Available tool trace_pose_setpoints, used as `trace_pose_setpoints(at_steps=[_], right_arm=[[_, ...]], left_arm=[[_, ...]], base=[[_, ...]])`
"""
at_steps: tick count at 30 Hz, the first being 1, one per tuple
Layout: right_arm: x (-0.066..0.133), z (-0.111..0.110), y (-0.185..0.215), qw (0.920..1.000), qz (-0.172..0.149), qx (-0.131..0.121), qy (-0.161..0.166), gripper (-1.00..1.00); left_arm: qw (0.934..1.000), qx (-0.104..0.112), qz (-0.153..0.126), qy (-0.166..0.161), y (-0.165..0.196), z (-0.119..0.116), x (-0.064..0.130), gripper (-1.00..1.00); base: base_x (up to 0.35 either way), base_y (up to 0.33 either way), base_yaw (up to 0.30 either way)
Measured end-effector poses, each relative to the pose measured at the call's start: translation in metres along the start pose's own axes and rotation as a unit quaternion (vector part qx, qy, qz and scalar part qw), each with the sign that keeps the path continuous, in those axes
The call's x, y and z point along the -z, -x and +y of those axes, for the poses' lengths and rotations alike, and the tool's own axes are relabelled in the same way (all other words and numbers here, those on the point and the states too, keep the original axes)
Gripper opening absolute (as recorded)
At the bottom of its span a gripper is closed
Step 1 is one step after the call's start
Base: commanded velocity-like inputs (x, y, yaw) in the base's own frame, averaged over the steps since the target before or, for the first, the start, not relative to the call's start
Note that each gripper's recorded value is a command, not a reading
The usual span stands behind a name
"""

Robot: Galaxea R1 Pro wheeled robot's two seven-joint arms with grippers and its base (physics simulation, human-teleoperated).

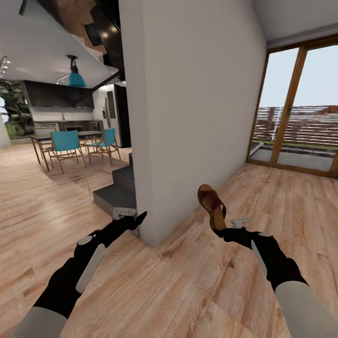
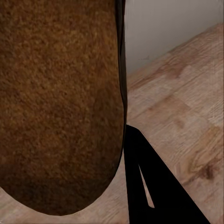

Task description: Pick up the two gym shoes and the two sandals from the corridor floor and place them onto the hallstand (shoe rack) in the corridor, making sure they are on the rack and not on the floor. Arrange them so the two gym shoes are next to each other and the two sandals are next to each other.

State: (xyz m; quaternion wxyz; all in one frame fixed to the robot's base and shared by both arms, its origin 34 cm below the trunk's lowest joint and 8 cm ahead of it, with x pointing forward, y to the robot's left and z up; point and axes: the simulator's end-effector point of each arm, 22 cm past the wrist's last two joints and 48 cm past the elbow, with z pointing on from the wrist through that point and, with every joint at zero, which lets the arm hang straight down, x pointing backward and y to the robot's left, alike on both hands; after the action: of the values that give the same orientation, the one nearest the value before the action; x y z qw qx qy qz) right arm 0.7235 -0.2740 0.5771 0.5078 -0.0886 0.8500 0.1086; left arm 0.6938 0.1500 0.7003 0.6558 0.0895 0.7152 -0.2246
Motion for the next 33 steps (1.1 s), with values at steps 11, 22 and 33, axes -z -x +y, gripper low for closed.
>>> trace_pose_setpoints(at_steps=[11,22,33], right_arm=[[-0.0015,-0.0006,-0.0032,1.0,0.003,0.001,-0.001,-1.0],[-0.0028,-0.001,-0.0053,1.0,0.005,0.0,-0.001,-1.0],[-0.004,-0.0014,-0.0073,1.0,0.007,0.0,-0.001,-1.0]], left_arm=[[1.0,0.002,0.002,0.0,-0.0026,0.0009,-0.0007,1.0],[1.0,0.002,0.005,0.001,-0.0053,0.0016,-0.0014,1.0],[1.0,0.002,0.007,0.001,-0.0076,0.0023,-0.0021,1.0]], base=[[0.0,0.0,0.292],[0.0,0.0,0.292],[0.0,0.0,0.292]])
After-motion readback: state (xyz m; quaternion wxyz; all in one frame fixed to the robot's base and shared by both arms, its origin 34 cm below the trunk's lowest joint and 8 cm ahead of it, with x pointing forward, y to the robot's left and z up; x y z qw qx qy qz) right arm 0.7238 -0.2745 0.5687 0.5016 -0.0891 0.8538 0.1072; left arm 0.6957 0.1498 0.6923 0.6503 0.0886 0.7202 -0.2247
